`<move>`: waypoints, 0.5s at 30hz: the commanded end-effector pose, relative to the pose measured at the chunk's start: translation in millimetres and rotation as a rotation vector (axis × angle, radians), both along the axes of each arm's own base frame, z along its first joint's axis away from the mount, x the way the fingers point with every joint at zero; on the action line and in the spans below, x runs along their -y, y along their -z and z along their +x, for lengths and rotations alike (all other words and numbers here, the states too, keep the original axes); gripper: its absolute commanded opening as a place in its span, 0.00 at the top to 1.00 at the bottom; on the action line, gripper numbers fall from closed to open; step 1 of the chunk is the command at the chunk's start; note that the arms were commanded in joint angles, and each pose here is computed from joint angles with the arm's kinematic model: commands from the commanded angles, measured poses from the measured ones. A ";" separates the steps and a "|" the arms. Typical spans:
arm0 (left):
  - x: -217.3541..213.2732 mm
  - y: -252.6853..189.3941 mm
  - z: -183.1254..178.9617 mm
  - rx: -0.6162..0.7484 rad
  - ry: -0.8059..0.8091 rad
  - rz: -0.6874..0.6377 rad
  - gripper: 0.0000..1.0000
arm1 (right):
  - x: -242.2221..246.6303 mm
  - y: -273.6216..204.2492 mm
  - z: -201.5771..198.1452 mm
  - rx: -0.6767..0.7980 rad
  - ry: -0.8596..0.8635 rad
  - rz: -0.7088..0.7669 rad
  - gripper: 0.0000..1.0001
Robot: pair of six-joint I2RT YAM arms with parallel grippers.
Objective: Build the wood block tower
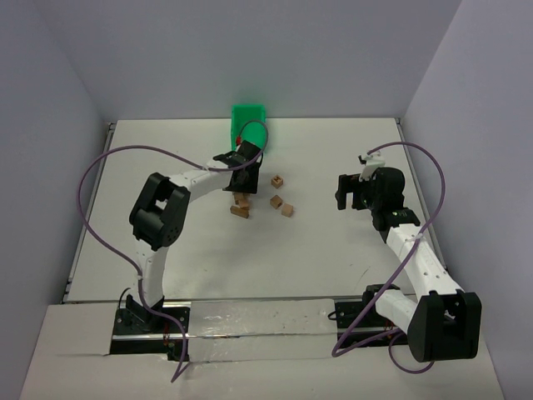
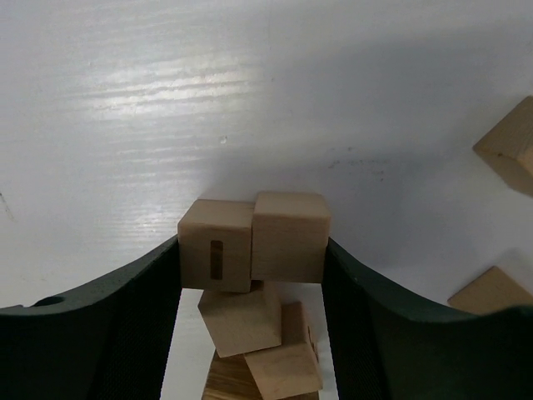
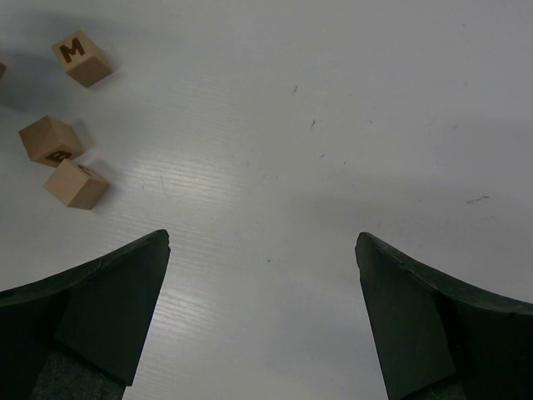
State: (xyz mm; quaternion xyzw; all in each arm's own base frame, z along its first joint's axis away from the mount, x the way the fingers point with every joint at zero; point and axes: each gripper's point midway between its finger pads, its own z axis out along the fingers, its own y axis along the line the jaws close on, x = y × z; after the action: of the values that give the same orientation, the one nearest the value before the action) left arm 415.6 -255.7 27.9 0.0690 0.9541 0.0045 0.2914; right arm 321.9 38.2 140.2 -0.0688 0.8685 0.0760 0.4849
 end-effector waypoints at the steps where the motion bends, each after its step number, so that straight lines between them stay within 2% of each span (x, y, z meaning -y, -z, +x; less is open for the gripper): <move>1: -11.0 -4.1 -22.7 -0.025 0.034 0.015 0.45 | -1.1 -22.3 10.8 0.060 -0.003 -0.001 0.00; 11: -16.8 16.2 -100.1 -0.142 0.150 0.041 0.49 | -1.3 -20.5 10.0 0.052 -0.002 0.001 0.00; 15: -11.4 9.3 -116.6 -0.151 0.184 -0.006 0.50 | -1.0 -20.9 10.3 0.055 -0.002 -0.001 0.00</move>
State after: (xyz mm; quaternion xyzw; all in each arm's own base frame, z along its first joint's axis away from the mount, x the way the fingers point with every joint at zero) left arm 337.7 -242.8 24.9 0.1211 0.9565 -0.0090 0.2651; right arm 321.9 38.2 140.0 -0.0686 0.8687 0.0761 0.4846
